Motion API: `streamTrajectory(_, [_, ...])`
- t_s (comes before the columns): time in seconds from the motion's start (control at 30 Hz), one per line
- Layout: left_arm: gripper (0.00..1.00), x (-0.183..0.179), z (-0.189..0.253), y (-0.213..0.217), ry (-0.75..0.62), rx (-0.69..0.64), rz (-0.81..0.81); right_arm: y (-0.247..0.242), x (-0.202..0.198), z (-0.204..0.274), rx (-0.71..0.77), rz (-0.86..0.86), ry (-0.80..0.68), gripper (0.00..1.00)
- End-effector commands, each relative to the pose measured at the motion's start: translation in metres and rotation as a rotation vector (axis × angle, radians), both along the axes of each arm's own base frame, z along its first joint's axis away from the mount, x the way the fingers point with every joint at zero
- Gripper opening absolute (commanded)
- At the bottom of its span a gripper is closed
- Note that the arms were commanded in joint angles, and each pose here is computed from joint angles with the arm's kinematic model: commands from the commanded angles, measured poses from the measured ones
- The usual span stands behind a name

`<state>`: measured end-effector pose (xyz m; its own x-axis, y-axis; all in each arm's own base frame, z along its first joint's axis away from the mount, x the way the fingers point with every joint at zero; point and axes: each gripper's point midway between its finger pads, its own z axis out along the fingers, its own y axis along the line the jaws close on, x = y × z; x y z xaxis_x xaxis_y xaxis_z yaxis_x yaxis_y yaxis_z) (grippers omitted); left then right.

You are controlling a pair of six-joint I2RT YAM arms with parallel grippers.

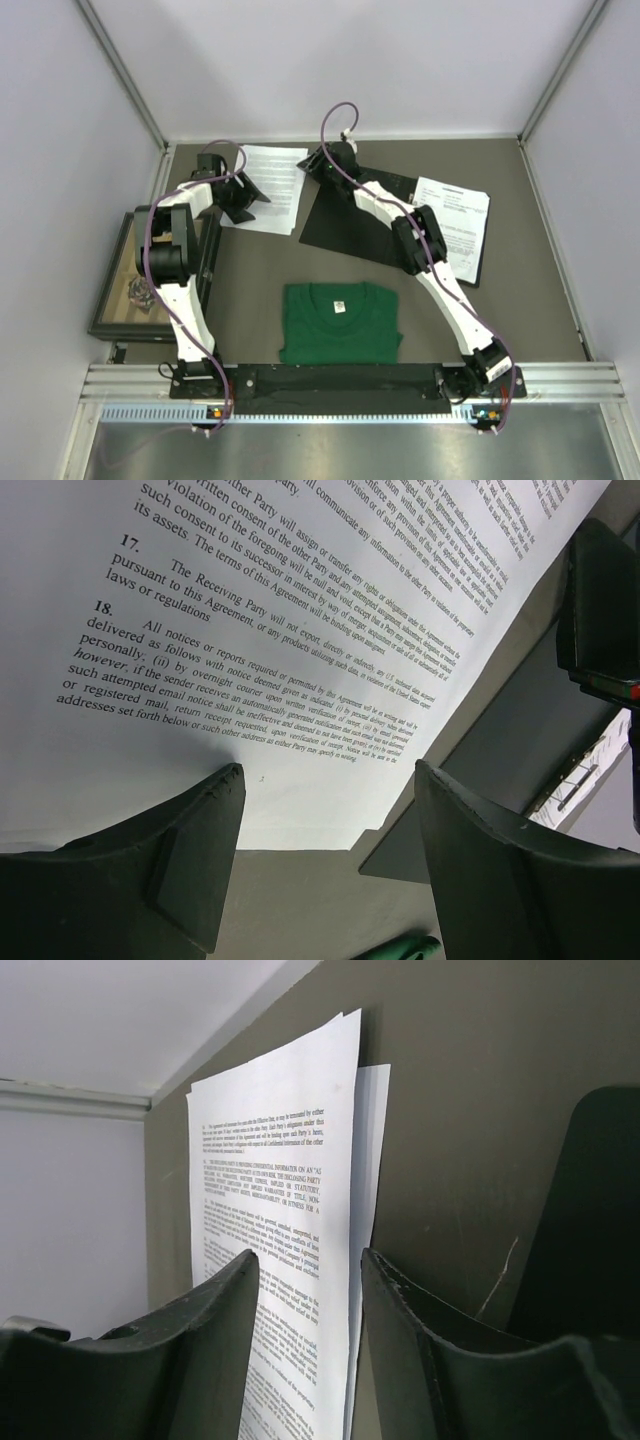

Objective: Put the files into the folder

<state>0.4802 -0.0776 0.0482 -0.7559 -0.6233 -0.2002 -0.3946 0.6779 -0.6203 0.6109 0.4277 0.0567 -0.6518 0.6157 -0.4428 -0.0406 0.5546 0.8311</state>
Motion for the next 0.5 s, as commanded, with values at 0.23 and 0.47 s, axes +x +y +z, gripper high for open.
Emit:
streamTrajectory(0.23, [0.73, -0.006, -0.009, -0.005, 0.021, -0.025, -0.009, 0.033, -0.020, 0.003, 0.025, 0.068, -0.010, 0.40])
streamTrajectory(0.47, [0.73, -0.008, -0.009, -0.007, 0.024, -0.038, -0.012, 0.040, -0.043, 0.012, 0.041, 0.120, 0.043, 0.38])
